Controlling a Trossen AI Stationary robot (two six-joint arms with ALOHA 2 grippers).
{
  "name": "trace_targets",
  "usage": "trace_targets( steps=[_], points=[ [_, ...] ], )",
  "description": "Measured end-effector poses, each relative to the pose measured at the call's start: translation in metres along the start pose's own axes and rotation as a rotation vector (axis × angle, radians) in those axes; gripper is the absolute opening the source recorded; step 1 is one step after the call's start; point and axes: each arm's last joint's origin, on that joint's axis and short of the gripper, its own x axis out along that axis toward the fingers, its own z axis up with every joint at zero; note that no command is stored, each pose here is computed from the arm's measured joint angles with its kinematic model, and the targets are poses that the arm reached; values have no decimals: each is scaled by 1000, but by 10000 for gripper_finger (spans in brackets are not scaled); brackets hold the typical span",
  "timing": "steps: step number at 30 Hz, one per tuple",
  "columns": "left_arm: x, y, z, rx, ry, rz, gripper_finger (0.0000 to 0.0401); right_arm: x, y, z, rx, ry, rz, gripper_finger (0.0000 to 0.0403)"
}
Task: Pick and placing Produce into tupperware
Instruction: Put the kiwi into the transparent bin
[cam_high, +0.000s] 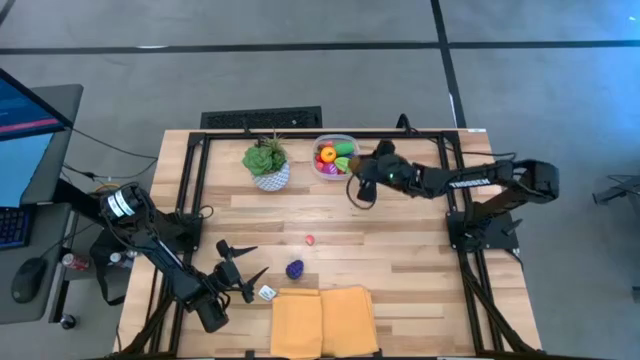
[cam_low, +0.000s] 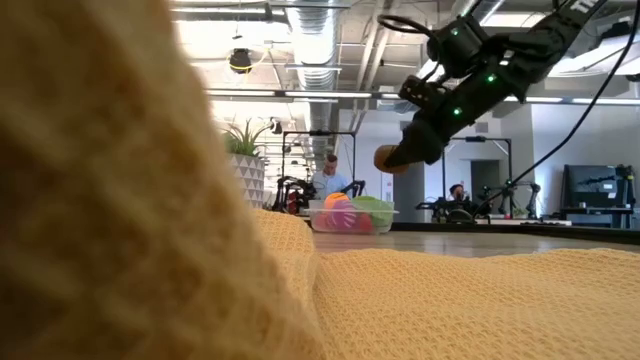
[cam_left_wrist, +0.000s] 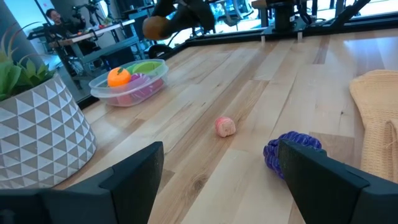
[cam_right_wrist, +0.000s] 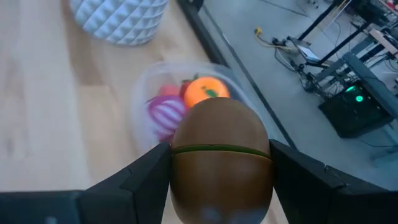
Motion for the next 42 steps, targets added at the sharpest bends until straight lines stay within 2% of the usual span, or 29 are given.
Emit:
trace_targets(
  steps=[10,21,27,31,42],
  points=[
    [0,1,0,10,3,3,306,12,-45,-14,107,-57,31,267],
    [0,2,0,12,-6,6,306,14,-68,-19,190,-167,122,267],
    [1,2,0,12,-14,12,306,16,-78,-25,228,-179,145,267],
    [3,2,0,10,-13,23,306,27,-81,-31,256,-194,160,267],
    [6,3,1,7,-9,35,306,85,-85,-29,284,-108,214,267]
  ],
)
